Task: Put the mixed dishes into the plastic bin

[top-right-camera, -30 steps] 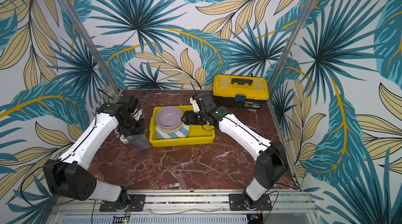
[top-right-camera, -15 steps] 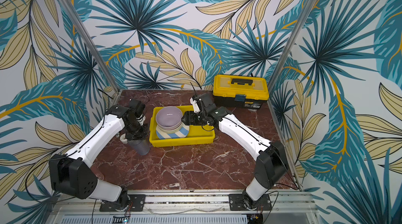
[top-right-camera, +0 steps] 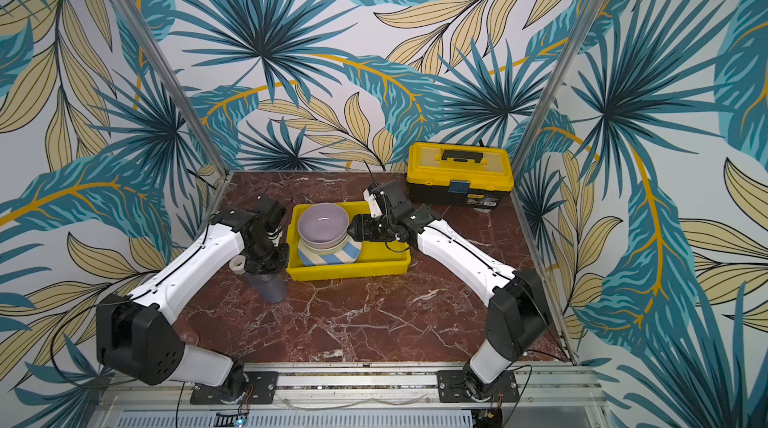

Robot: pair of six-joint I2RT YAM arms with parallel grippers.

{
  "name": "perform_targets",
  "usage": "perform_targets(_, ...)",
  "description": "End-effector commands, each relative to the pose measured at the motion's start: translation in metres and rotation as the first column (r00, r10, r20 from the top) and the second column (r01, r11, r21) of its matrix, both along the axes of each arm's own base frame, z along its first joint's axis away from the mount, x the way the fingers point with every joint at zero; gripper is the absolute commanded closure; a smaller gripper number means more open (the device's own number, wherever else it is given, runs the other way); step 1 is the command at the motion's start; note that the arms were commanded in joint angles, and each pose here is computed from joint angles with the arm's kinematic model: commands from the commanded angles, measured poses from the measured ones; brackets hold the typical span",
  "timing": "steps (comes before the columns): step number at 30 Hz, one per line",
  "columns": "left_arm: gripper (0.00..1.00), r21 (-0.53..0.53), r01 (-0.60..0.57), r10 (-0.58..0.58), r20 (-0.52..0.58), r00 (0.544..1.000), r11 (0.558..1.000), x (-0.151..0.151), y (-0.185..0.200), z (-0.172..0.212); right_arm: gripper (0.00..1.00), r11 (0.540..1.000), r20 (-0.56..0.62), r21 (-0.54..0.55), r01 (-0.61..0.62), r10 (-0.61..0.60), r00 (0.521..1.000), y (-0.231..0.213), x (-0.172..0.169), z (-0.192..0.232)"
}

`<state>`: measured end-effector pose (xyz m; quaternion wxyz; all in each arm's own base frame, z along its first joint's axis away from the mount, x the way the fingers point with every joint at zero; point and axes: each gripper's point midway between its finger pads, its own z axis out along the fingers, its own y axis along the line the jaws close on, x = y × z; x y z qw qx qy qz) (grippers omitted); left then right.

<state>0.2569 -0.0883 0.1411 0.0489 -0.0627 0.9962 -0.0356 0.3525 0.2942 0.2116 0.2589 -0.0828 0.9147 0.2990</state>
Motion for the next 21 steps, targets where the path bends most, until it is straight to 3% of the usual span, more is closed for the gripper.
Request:
perform_targets(1, 0.98, -0.031, 0.008, -0.007, 0.036, 0.999, 0.999, -0.001, -0.009, 0.007, 0.32, 1.000, 0.018, 0.011, 0.016, -0.016, 1.000, -0.005, -0.002, 0.007)
perform_targets(11, 0.97, -0.067, 0.095, -0.091, 0.061, 0.994, 0.993, -0.002, -0.024, 0.016, 0.32, 1.000, 0.016, 0.013, 0.020, -0.020, 1.000, -0.005, -0.002, 0.006)
perform_targets(21, 0.77, -0.057, 0.159, -0.159, 0.013, 0.987, 0.986, -0.009, -0.042, 0.003, 0.32, 1.000, 0.016, 0.013, 0.025, -0.025, 1.000, -0.006, -0.002, 0.006)
